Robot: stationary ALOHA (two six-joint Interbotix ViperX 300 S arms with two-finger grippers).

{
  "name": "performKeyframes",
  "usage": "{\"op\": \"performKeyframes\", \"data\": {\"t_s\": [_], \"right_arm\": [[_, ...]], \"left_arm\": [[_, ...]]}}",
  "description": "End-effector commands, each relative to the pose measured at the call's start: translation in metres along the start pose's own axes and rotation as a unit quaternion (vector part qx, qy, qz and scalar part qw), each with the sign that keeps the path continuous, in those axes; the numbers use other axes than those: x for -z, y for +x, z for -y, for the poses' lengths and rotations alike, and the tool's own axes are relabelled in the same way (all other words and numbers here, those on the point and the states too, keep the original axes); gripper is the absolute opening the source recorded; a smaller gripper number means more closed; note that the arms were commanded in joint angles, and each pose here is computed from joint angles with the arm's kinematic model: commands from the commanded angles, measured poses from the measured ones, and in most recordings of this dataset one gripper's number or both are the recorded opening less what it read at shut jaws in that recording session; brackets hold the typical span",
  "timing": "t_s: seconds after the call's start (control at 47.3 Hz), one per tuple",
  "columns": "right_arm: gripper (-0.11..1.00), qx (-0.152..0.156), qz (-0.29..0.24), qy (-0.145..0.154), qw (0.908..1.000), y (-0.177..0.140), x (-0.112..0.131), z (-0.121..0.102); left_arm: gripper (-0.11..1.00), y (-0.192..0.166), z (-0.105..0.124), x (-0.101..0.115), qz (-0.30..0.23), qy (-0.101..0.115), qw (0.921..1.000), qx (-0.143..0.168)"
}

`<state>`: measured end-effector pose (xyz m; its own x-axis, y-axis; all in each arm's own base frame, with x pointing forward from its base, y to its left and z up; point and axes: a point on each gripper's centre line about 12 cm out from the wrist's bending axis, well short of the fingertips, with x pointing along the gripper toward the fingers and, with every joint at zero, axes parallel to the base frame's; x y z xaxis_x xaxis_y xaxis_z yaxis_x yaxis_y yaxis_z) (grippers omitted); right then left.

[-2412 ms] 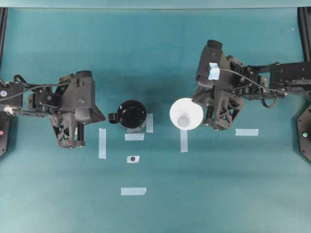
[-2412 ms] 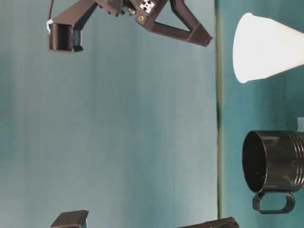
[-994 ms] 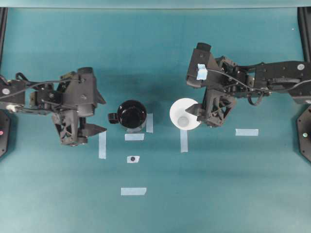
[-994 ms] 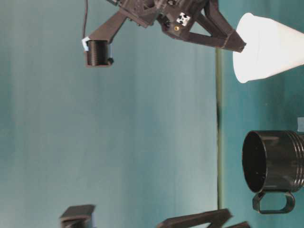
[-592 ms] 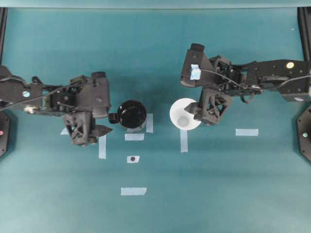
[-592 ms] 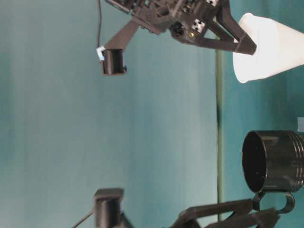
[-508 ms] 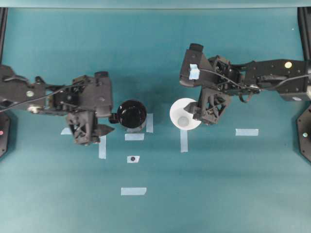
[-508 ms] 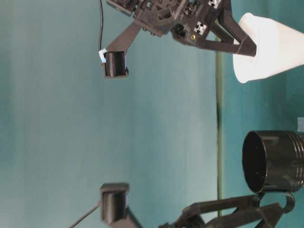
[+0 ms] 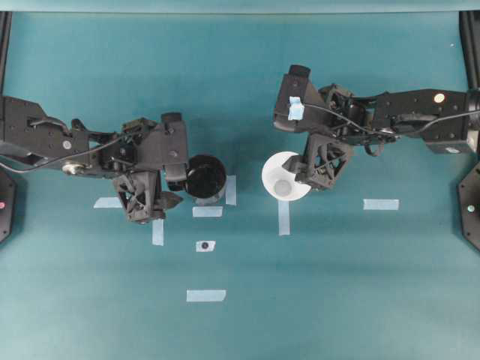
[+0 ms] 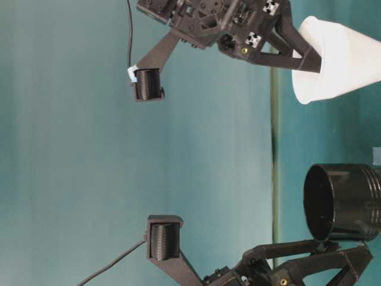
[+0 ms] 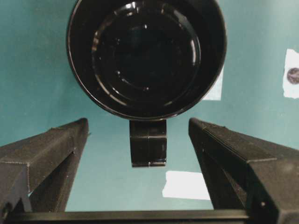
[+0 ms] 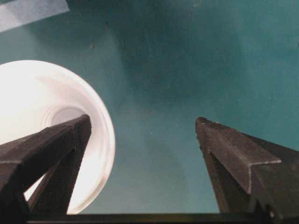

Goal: Holding the cup holder with the left arm, the right arm places the cup into the cup holder.
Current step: 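Open both grippers around the holder handle and the white cup rim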

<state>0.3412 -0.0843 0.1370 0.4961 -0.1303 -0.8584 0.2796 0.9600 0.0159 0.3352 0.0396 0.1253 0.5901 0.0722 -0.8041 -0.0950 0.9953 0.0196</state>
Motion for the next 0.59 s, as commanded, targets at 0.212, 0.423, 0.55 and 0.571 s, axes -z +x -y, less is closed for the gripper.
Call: {"op": "performKeyframes", "data": {"t_s": [0.212, 0.423, 0.55, 0.571], "right_arm": [[0.95, 0.000, 0.013, -0.002, 0.9999, -0.0030, -0.0097, 0.0007], [0.95, 0.000, 0.013, -0.002, 0.9999, -0.0030, -0.0097, 0.0007], [0.95, 0.000, 0.014, -0.001, 0.9999, -0.0031, -0.0103, 0.0007], [0.95, 0.000, 0.014, -0.002, 0.9999, -0.0034, -0.0099, 0.0007]], "left_arm": [[0.96, -0.0040, -0.0014, -0.0104, 0.018, -0.001, 0.9998, -0.002], [0.96, -0.0044, -0.0014, -0.0104, 0.017, 0.000, 0.9999, -0.002], [0.96, -0.0039, -0.0014, -0.0091, 0.014, -0.001, 0.9999, -0.002], [0.96, -0.0039, -0.0014, -0.0091, 0.014, -0.001, 0.9999, -0.002]]}}
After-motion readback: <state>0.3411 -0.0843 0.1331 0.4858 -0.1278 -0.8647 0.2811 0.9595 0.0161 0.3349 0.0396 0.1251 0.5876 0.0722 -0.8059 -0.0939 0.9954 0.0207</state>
